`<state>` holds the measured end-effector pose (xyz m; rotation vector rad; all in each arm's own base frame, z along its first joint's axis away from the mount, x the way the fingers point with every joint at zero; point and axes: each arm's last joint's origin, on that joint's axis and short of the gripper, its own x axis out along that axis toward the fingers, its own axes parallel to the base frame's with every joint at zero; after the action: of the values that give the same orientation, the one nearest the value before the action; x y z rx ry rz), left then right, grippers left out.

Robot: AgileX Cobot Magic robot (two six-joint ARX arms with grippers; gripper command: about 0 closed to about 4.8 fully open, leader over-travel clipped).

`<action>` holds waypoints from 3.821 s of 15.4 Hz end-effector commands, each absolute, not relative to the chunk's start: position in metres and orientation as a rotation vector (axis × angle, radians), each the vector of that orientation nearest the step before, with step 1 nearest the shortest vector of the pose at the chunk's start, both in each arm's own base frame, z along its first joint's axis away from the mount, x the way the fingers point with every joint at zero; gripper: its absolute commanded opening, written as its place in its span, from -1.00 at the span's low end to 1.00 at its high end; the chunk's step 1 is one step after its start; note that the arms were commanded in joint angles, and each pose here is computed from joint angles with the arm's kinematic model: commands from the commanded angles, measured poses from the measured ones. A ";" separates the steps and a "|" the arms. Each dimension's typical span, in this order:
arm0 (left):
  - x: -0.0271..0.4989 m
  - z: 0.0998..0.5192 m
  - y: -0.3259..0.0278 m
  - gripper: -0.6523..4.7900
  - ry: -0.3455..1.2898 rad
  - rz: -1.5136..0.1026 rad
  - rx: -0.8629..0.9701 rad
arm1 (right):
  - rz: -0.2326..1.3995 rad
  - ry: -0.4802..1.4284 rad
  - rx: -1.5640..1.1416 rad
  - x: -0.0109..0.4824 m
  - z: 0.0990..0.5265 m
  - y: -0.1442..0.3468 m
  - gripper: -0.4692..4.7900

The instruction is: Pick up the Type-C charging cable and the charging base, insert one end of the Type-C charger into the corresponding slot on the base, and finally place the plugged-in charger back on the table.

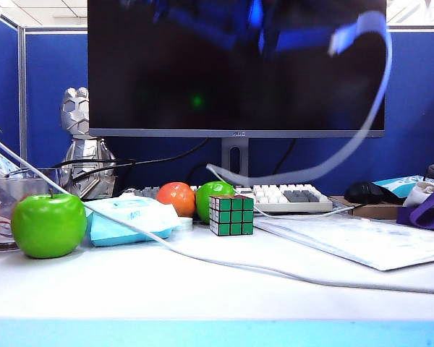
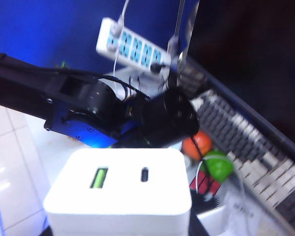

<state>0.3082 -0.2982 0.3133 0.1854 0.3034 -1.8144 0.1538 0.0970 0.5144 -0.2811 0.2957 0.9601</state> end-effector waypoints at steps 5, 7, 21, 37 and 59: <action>0.313 0.405 -0.301 -0.78 0.096 -1.762 -0.231 | 0.945 0.112 -0.277 0.130 0.535 0.084 -0.83; 0.312 0.418 -0.297 -0.78 0.041 -1.769 -0.310 | 0.928 0.072 -0.277 0.125 0.540 0.081 -0.83; 0.338 0.303 -0.254 -0.78 1.003 -0.625 -0.080 | 0.764 0.019 -0.291 0.116 0.547 0.072 -0.83; 0.350 0.159 -0.299 -0.20 1.408 -0.692 0.027 | 0.781 0.053 -0.293 0.116 0.544 0.072 -0.83; 0.368 0.202 -0.293 -0.31 1.296 -0.414 -0.466 | 0.791 0.074 -0.294 0.121 0.541 0.075 -0.83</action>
<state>0.3681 -0.2920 0.2029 -0.4501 1.2949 -0.4259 0.1234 0.0757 0.5375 -0.2988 0.1040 0.7866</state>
